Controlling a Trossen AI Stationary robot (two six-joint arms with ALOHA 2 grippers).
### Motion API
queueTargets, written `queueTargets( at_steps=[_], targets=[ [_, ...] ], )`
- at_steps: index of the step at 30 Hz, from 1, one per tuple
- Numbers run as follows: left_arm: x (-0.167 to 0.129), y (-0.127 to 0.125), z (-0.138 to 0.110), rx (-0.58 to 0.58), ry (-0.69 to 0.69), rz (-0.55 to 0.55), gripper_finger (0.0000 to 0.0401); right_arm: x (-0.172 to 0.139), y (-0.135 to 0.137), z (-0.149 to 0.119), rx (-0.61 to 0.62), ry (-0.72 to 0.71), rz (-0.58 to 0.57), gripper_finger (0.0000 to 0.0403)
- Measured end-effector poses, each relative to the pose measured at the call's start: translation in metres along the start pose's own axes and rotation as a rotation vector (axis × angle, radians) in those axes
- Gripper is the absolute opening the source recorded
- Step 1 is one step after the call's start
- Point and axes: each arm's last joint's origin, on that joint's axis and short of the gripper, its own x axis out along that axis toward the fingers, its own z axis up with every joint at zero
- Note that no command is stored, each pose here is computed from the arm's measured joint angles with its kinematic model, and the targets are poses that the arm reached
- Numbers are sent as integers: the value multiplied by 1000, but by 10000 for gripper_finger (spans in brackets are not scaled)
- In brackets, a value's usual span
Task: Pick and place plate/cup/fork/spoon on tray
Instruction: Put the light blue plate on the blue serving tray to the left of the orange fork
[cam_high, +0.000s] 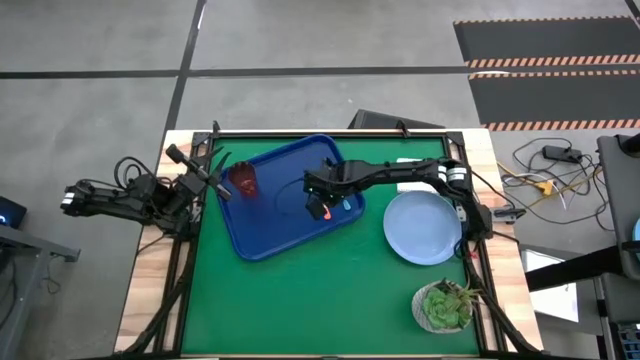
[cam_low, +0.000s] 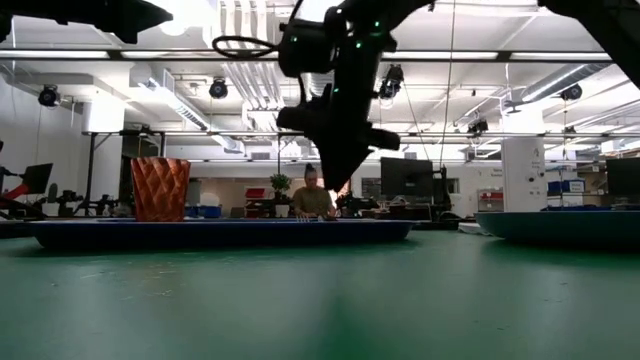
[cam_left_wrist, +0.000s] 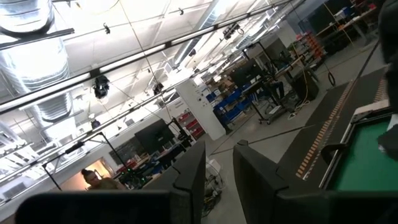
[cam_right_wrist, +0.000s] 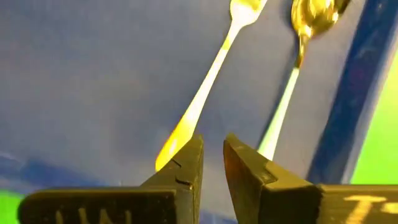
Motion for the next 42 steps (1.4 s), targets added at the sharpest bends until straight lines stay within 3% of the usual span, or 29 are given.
queueTargets(
  at_steps=[8, 22, 31, 37, 42],
  targets=[
    [0, 0, 0, -2, 0, 0, 63, -20, 8, -28, -2, 133, -31, 34],
    [0, 0, 0, -8, 1, -1, 63, -44, 24, -73, 66, 247, -151, 32],
    [0, -1, 0, -20, 1, -2, 63, -55, 23, -92, 112, 294, -260, 91],
    [0, -1, 0, -19, 1, -2, 63, -45, 19, -101, 117, 320, -309, 133],
    [0, -1, 0, -19, 1, -2, 63, -32, 11, -111, 128, 356, -373, 145]
  ],
)
